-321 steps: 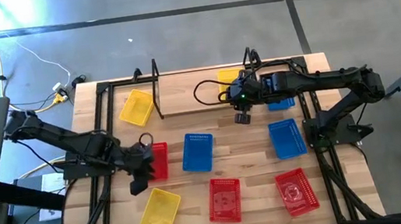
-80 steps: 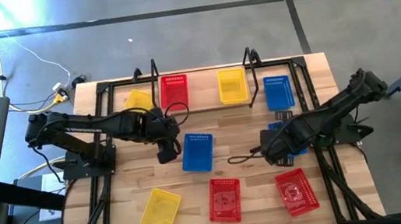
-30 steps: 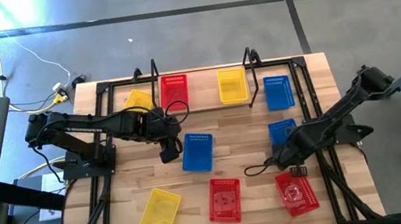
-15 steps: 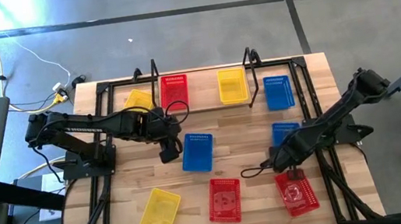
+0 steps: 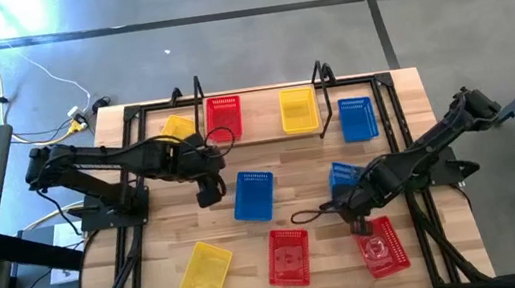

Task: Stack baskets on shelf by color
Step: Put the bottom right blue bin on the shelf

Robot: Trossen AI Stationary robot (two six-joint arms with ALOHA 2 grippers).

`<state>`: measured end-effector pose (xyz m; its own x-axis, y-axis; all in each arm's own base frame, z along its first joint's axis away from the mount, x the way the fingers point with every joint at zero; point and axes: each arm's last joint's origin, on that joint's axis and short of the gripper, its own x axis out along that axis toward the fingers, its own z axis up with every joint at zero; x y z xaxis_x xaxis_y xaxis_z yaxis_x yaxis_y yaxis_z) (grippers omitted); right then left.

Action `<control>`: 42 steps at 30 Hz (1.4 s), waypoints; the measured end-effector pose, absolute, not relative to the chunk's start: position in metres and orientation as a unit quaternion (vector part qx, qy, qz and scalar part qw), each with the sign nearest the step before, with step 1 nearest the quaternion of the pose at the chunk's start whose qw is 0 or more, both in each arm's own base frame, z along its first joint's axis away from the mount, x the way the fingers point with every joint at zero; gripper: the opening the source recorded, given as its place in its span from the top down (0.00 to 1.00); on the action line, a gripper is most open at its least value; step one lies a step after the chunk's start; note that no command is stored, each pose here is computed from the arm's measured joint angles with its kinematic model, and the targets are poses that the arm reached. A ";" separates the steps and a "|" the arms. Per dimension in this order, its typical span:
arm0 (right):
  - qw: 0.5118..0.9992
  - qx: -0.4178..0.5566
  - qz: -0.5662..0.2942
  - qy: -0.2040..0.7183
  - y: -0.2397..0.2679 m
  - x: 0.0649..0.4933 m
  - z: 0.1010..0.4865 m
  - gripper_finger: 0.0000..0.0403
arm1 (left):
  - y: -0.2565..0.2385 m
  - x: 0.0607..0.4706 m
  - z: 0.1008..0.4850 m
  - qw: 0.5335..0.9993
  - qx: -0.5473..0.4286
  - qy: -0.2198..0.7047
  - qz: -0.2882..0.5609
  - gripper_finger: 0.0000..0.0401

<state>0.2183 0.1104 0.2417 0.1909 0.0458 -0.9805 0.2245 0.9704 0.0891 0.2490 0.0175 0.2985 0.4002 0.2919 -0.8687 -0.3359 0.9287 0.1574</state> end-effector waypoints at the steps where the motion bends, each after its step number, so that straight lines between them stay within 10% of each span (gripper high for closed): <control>1: 0.771 0.107 -0.062 0.625 0.109 0.221 0.246 1.00 | 0.017 0.245 0.301 0.836 -0.021 0.515 0.188 0.57; 42: 0.858 -0.094 -0.166 0.477 -0.011 0.376 0.324 1.00 | 0.021 0.190 0.335 0.840 0.026 0.481 0.250 0.57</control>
